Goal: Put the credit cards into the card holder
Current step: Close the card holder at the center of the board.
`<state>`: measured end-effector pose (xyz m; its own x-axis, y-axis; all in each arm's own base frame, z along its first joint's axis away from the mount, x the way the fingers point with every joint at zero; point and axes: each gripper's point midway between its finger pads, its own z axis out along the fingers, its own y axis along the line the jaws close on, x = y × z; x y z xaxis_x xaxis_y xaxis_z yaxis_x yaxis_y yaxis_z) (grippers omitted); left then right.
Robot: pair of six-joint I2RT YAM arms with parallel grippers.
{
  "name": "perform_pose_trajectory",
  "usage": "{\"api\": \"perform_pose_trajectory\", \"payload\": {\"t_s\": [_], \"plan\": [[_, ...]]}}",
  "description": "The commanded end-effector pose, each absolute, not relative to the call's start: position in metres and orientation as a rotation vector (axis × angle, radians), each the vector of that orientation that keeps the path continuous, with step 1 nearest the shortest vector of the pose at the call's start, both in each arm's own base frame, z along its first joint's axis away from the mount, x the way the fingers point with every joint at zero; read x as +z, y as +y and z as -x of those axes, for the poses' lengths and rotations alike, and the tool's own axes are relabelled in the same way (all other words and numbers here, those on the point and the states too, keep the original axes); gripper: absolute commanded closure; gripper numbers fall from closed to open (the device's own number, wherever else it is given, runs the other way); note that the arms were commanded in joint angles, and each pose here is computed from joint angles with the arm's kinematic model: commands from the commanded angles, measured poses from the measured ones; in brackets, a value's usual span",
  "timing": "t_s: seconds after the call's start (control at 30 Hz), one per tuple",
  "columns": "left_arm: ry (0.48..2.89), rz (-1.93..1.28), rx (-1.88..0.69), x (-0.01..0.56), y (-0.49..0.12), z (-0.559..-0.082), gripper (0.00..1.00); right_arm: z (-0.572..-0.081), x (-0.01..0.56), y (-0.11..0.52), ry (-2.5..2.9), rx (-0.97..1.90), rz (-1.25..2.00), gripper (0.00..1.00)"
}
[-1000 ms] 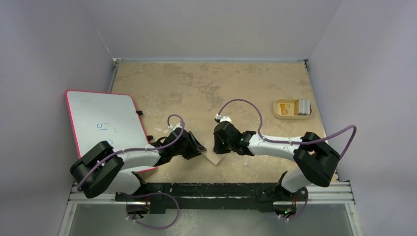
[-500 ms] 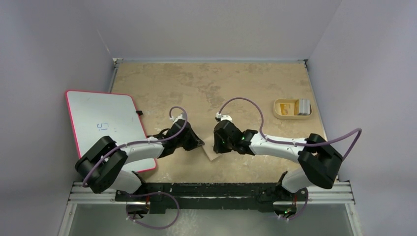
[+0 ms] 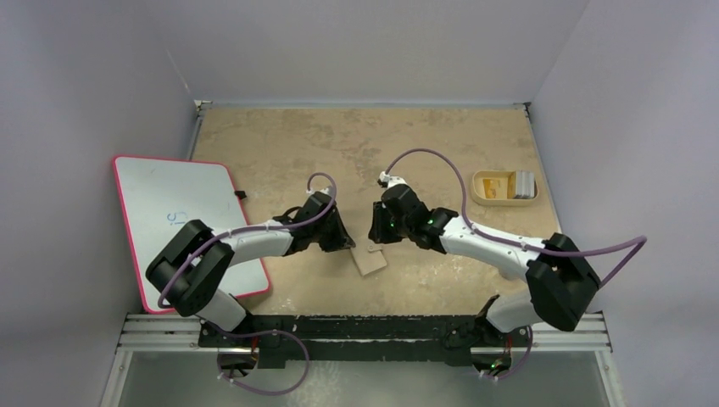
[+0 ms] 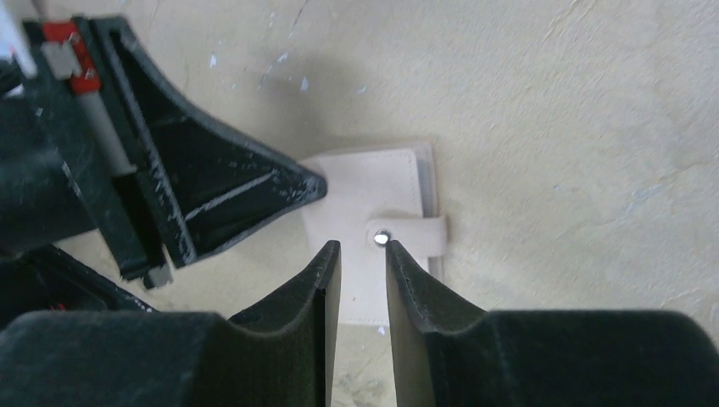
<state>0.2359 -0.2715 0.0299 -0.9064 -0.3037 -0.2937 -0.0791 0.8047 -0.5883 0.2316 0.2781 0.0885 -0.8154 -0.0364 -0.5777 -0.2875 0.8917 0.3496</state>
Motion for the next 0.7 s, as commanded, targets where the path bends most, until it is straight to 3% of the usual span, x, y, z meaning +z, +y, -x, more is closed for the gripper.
{"api": "perform_pose_trajectory", "payload": {"t_s": [0.0,0.37,0.67], "plan": [[2.624,0.203,-0.799,0.032,-0.271,-0.239,1.0,-0.244,0.084,0.285,2.462,0.64,0.266,0.72],[2.608,0.223,-0.757,0.035,-0.266,-0.243,1.0,-0.242,0.053,0.295,2.54,0.639,0.334,0.72],[2.6,0.239,-0.729,0.037,-0.263,-0.246,1.0,-0.228,0.037,0.297,2.571,0.68,0.404,0.8]]}}
